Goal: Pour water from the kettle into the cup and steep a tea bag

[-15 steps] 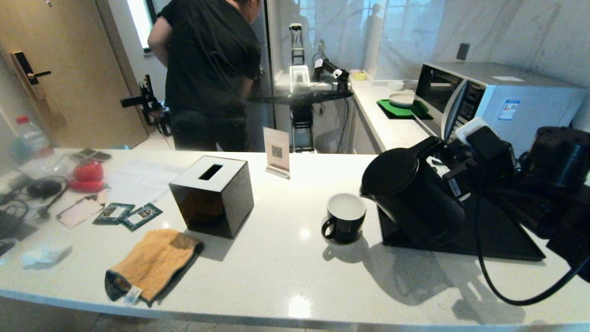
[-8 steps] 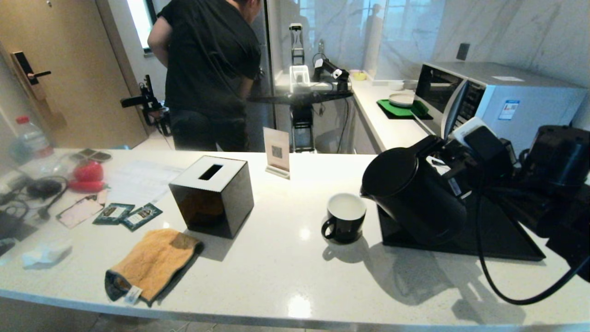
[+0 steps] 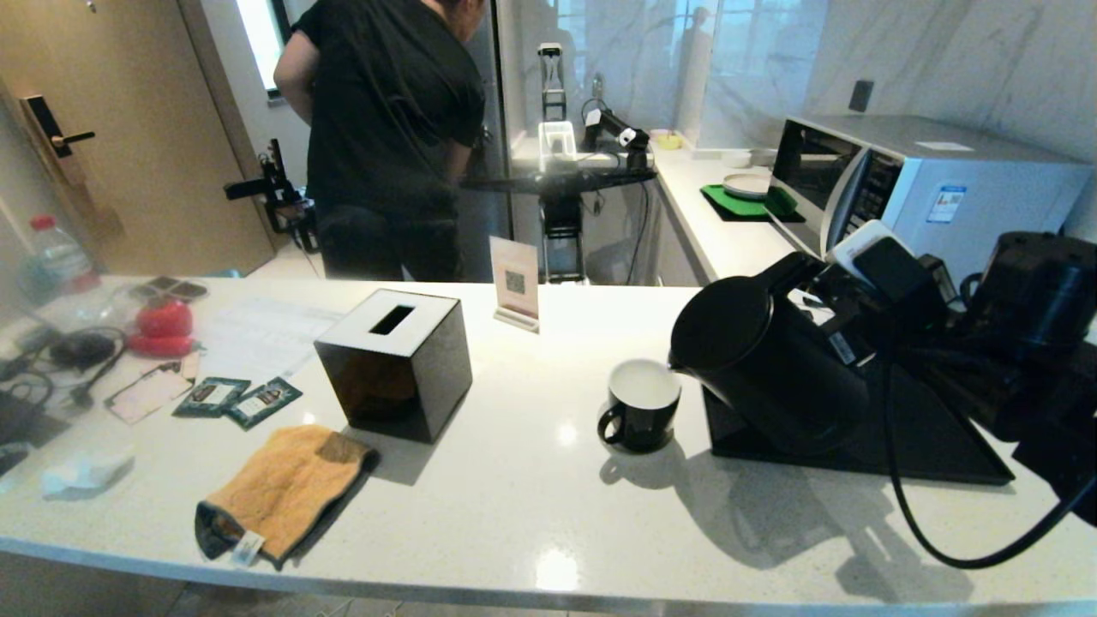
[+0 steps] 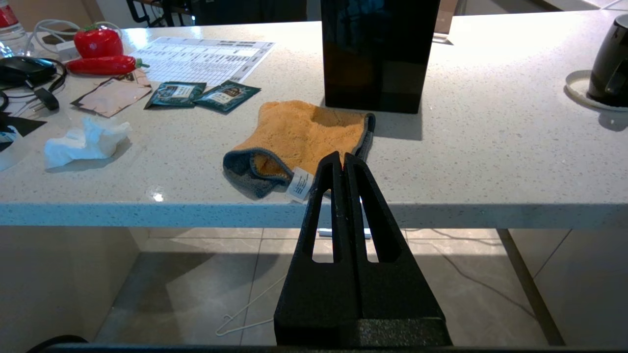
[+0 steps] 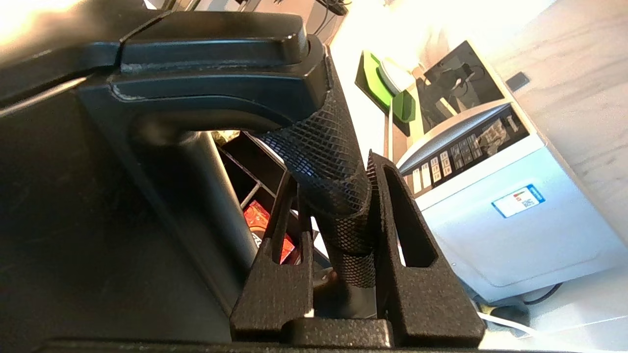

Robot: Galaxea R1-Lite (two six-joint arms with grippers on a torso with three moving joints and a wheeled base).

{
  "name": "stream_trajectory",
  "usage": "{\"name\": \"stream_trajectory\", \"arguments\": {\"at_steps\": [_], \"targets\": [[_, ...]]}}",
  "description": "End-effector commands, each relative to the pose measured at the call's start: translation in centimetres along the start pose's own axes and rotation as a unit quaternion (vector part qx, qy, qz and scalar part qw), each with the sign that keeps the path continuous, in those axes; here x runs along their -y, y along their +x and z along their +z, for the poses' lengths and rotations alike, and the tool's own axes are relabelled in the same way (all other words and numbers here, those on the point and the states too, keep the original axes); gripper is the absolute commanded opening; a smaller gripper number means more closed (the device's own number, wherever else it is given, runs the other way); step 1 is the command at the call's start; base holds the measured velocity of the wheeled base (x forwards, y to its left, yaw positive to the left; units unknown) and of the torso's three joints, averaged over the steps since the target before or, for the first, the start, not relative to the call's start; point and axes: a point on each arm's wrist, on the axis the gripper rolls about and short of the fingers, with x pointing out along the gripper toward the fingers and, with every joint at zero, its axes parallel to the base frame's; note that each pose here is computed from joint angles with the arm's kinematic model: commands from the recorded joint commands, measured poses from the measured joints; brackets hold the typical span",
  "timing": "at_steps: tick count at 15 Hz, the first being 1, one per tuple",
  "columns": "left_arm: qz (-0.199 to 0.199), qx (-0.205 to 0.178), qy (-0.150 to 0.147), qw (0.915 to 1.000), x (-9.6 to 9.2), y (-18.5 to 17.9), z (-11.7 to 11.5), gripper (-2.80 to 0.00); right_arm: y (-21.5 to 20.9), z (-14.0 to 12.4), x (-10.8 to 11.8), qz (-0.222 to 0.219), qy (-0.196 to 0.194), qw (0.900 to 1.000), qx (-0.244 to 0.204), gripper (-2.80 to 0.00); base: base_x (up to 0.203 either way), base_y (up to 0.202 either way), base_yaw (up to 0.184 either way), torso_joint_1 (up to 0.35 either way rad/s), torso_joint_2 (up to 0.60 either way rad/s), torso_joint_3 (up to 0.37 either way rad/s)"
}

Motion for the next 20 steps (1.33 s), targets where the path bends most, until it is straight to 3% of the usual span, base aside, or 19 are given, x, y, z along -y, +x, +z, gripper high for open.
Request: {"name": "stream_trajectory", "arguments": {"at_steps": [1, 20], "targets": [[0.0, 0.0, 0.0, 1.0, 0.0, 0.0, 0.0, -2.8, 0.0, 0.0, 0.0, -0.002, -0.003, 1.0, 0.001, -2.8, 0.0, 0.0, 0.0, 0.0, 0.0, 0.0], [0.0, 0.0, 0.0, 1.0, 0.0, 0.0, 0.0, -2.8, 1.9, 0.0, -0.4, -0.011, -0.044, 0.999, 0.009, -2.8, 0.0, 0.0, 0.0, 0.0, 0.0, 0.0]]}}
